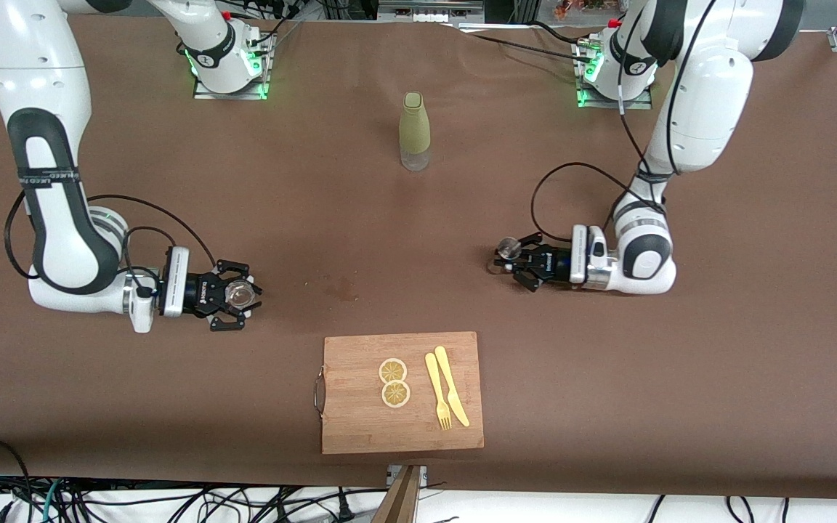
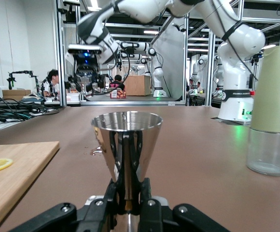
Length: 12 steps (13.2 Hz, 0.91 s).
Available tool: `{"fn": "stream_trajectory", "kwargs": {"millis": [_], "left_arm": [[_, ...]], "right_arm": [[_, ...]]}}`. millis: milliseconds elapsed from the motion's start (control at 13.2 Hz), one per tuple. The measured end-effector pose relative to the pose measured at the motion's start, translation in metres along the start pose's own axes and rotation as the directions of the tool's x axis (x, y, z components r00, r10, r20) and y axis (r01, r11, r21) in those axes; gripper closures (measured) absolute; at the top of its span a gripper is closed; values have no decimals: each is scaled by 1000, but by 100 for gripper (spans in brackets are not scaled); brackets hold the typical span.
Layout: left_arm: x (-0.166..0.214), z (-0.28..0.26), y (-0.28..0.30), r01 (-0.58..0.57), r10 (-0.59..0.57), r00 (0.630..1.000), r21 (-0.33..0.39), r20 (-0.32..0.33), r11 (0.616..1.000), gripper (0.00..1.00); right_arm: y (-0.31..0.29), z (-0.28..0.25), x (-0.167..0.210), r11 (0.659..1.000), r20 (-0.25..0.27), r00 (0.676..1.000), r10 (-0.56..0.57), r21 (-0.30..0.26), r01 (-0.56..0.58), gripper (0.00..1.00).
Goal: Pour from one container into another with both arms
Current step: 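Lift the glass cup toward the jigger while the left gripper brings the jigger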
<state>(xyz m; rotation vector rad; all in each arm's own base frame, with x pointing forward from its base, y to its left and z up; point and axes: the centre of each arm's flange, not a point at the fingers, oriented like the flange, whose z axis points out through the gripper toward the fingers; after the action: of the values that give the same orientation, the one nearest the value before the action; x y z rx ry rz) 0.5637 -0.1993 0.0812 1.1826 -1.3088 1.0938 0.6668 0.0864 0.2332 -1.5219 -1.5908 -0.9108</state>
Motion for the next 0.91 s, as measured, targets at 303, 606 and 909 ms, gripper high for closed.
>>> {"fn": "stream_trajectory", "kwargs": {"millis": [303,606,909], "left_arm": [[14,89,-3,28,-29,998,21,53,999,79],[32,145,-9,47,-51,991,39,125,998,79],[34,191,3,80,-88,990,72,109,994,79]], "right_arm": [[-1,43,30,999,65,997,40,-12,-39,73],[-1,78,74,994,63,993,104,-50,-101,73],[-5,109,95,989,45,992,121,-96,-116,73]]}}
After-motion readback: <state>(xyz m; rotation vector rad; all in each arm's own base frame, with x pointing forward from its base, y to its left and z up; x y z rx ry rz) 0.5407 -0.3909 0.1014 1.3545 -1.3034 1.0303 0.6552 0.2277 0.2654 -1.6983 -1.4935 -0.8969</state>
